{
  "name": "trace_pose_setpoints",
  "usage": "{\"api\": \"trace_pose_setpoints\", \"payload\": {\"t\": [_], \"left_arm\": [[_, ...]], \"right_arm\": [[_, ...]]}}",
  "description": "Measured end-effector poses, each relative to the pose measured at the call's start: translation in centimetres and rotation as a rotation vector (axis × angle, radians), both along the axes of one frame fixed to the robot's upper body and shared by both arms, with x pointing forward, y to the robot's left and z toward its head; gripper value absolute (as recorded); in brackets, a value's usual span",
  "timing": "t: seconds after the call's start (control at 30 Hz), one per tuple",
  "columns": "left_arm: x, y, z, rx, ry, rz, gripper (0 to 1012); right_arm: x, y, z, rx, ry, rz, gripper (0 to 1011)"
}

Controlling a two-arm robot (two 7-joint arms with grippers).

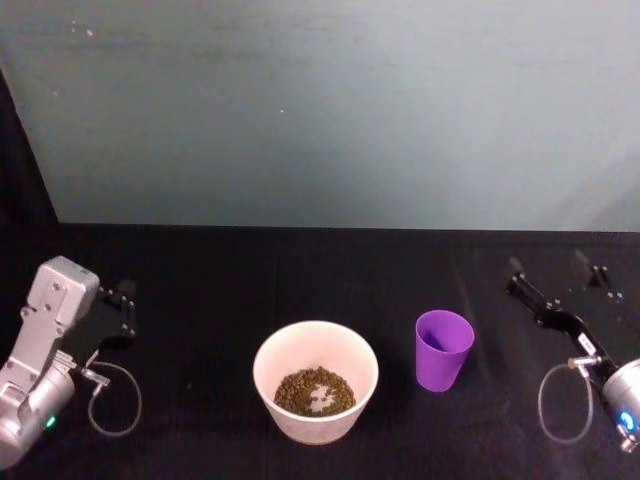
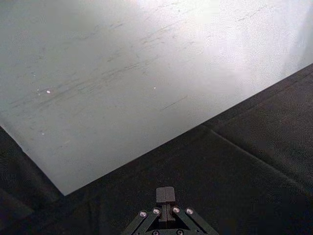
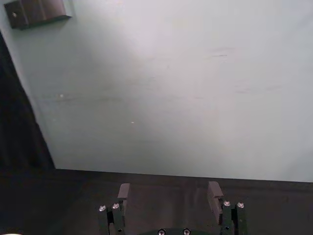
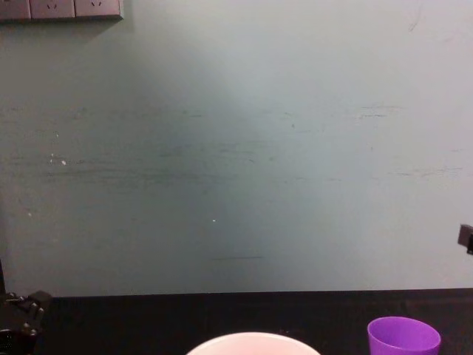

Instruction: Pick up the cup and pour the mung beans from the cup into the bowl.

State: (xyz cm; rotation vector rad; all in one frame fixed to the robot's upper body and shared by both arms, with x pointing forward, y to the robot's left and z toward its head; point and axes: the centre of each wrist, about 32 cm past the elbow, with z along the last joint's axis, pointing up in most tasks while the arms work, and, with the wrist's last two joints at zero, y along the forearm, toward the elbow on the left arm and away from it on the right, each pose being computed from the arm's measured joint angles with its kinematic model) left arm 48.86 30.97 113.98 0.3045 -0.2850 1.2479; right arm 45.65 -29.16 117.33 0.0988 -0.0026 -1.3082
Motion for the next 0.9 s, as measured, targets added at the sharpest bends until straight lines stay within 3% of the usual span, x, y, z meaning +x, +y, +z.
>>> {"api": "trace_pose_setpoints", "payload": {"t": [0.4,0.9], "left_arm": [[0.0,0.0,0.0,0.0,0.0,0.0,0],[0.0,0.0,0.0,0.0,0.0,0.0,0]], "right_arm": [[0.4,-0.2,-1.9,-0.027,0.026,-0.042,1002],[0.2,-0.6,-2.2,-0.032,0.027,-0.05,1002]]}}
